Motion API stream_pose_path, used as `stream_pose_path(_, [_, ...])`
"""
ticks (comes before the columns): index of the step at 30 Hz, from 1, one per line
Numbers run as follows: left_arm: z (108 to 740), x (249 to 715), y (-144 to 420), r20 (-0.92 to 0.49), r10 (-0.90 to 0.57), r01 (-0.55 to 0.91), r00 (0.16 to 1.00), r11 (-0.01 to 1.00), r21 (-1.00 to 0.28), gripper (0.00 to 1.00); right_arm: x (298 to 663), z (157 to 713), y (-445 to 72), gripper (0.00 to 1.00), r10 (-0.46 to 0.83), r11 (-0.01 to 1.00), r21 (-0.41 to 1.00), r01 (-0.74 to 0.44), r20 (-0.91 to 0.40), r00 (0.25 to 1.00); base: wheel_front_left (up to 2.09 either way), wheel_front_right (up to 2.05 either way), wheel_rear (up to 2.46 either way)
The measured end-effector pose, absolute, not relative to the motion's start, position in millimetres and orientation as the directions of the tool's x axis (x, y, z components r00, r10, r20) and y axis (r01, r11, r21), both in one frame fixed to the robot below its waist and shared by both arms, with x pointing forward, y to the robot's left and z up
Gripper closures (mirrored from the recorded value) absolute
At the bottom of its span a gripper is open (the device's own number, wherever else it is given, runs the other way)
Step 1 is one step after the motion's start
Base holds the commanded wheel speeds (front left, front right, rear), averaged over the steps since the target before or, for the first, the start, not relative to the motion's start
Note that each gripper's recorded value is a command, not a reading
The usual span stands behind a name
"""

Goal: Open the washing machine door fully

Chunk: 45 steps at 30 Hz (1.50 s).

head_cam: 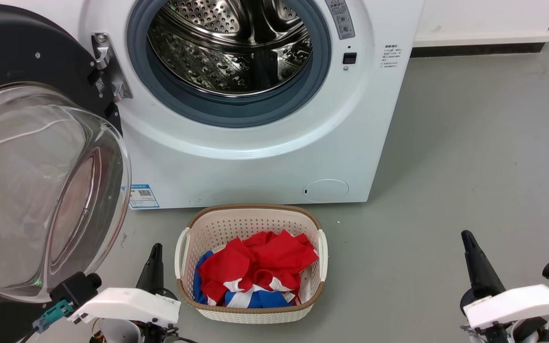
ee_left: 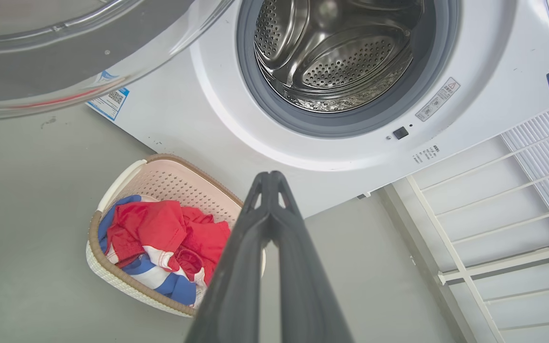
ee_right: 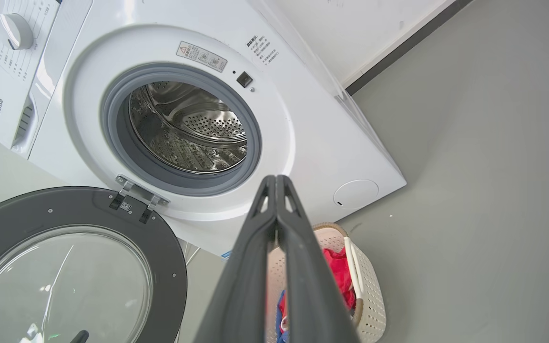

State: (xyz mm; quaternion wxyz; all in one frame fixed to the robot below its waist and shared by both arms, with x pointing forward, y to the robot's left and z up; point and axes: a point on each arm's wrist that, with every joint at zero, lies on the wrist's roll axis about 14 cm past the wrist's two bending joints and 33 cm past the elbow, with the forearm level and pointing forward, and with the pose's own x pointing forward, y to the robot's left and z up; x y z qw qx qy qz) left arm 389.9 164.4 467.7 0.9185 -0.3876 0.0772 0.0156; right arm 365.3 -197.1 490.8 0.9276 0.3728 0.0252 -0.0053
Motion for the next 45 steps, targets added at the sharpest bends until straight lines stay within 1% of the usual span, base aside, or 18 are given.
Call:
stream_pose_path(13, [471.2,390.2,170.9,-0.151,-0.030,-0.107,0.988,0.576,-0.810,1.00,368.5,490.8,-199.9,1.00,-0.001,0.598,0.800,0.044,-0.055,0.999,0.00,0.00,0.00])
stream_pose_path(30, [476.2,389.7,177.2,-0.136,-0.028,-0.111,0.990,0.424,-0.899,1.00,373.8,493.2,-201.3,1.00,-0.005,0.448,0.893,0.047,-0.050,0.999,0.00,0.00,0.00])
stream_pose_path(45, [482.4,389.4,182.8,-0.111,-0.026,-0.099,0.994,0.292,-0.951,1.00,377.5,495.4,-201.9,1.00,-0.006,0.314,0.949,0.043,-0.044,0.999,0.00,0.00,0.00])
